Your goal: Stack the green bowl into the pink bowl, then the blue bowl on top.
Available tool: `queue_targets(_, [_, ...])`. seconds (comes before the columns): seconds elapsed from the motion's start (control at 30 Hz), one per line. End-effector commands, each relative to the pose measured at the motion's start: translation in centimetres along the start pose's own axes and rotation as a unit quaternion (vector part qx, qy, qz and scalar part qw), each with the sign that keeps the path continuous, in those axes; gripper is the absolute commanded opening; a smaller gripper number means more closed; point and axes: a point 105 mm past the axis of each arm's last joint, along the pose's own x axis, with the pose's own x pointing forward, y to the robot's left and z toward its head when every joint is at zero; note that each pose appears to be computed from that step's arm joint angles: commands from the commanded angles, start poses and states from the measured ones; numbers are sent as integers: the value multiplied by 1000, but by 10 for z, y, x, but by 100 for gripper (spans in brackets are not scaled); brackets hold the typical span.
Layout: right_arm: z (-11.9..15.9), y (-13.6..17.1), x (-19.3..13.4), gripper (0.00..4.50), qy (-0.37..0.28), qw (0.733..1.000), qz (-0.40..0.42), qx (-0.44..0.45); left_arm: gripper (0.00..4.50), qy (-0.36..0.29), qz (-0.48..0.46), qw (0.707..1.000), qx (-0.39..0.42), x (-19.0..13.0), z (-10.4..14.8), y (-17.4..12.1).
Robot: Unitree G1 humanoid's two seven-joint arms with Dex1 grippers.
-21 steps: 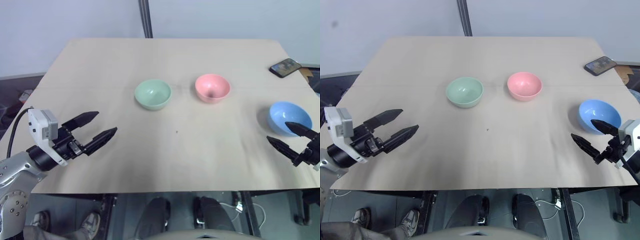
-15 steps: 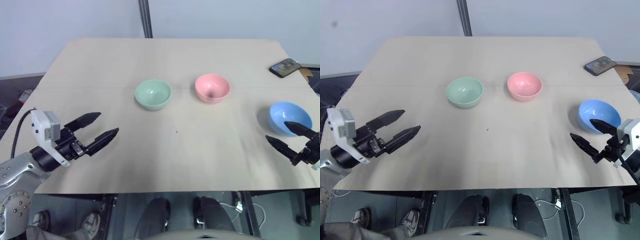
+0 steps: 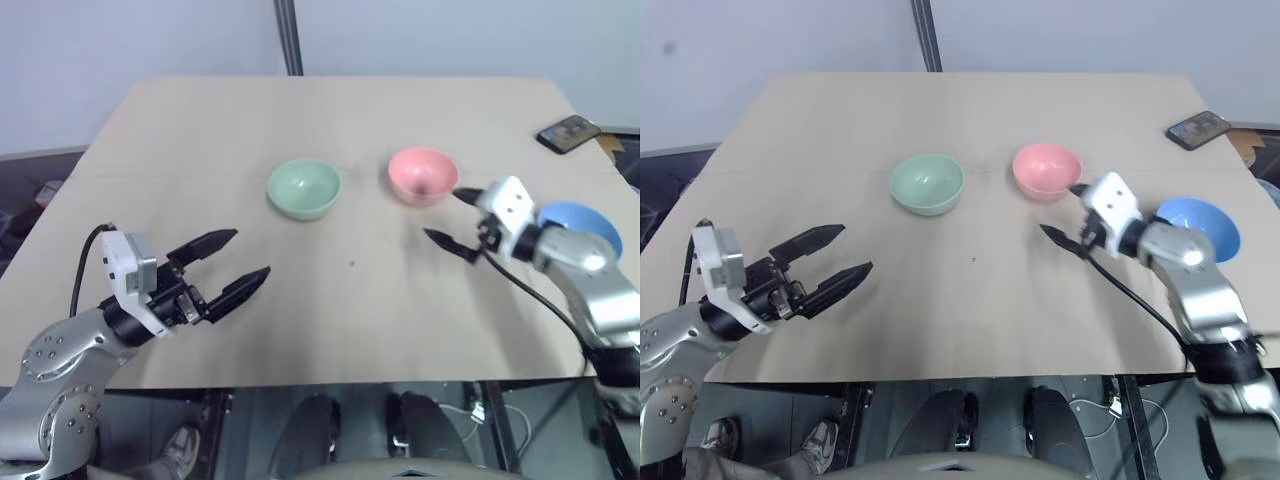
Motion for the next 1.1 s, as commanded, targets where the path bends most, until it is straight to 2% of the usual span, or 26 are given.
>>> queue_targets(0.03, [-3,-8,18,450,8,999,20,-40,447,-11,-22,999,39,-2,12,-13])
queue_targets(0.13, [-11,-15,30,450,24,998,29,-42,447,-11,-19,999,41,-6,13,-18])
queue_targets(0.17, [-13,-17,32,399,26,998,30,-45,450,-9,-17,999,41,-7,12,-19])
queue_targets(0.23, [-14,-22,35,331,28,998,30,-42,450,-7,-11,999,40,-10,12,-21])
queue_targets(0.27, [-14,-24,36,272,28,998,29,-42,450,-7,-6,999,40,-11,12,-22])
queue_targets(0.3, [-14,-26,37,241,28,998,28,-44,450,-7,-3,999,39,-12,12,-23])
queue_targets(0.4, [-14,-30,40,102,29,998,28,-53,450,-8,5,999,37,-14,11,-26])
queue_targets(0.43, [-13,-30,41,38,28,998,27,-59,450,-8,7,999,36,-14,11,-26])
queue_targets(0.47, [-12,-31,42,11,27,997,28,-62,450,-8,8,999,36,-14,11,-27])
queue_targets(0.6, [5,-26,40,11,-2,995,45,-87,450,-8,14,999,31,-15,8,-27])
queue_targets(0.67, [19,-13,33,11,-33,991,80,-100,450,-7,16,999,29,-15,7,-26])
queue_targets(0.77, [33,24,12,11,-70,978,174,-88,450,-7,17,999,26,-14,6,-24])
queue_targets(0.9, [32,67,-18,11,-41,963,259,-63,450,-3,32,999,17,-17,3,-16])
queue_targets(1.1, [3,98,-23,11,30,958,278,-59,450,21,55,998,25,-14,-6,-4])
